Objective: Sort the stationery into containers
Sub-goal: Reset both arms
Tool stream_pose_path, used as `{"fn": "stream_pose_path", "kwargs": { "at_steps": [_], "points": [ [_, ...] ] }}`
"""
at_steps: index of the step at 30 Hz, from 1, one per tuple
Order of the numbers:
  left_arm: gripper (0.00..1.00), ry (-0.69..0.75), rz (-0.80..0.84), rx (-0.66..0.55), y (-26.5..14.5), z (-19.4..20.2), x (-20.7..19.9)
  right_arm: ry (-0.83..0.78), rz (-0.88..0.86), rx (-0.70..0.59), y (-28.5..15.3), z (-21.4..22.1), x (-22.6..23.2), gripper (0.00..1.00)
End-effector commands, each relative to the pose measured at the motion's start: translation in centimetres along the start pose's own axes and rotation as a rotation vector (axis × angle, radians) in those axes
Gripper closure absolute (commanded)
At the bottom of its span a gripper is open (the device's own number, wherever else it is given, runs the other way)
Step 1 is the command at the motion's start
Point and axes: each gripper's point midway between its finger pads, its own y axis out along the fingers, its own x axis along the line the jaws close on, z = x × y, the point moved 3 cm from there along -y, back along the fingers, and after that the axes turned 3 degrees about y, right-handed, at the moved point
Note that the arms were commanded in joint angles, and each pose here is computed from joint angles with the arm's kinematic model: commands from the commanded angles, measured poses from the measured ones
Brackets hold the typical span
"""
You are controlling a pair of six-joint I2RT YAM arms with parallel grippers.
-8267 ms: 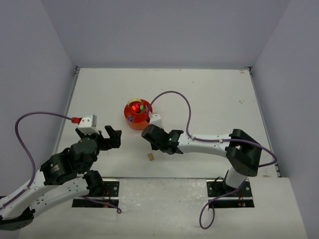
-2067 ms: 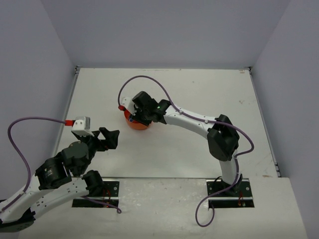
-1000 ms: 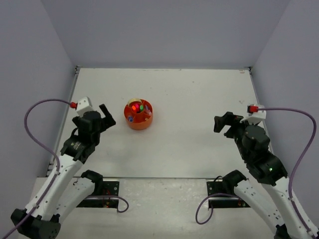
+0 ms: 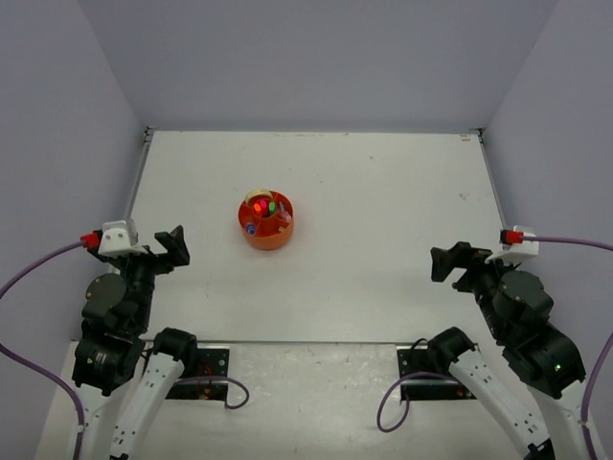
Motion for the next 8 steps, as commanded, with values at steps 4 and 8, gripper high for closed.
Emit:
{"fn": "stream_pose_path", "kwargs": {
  "at_steps": [4,8],
  "points": [
    [0.0,0.01,-0.01,-0.006,0.17,0.29,0.18,-0.011,-0.003,0.004,0.68,0.22,0.25,0.01],
    [0.0,0.009,-0.011,-0.017,0.0,-0.05,0.25,-0.009,-0.008,0.005,0.74,0.3,0.32,0.01]
  ]
}}
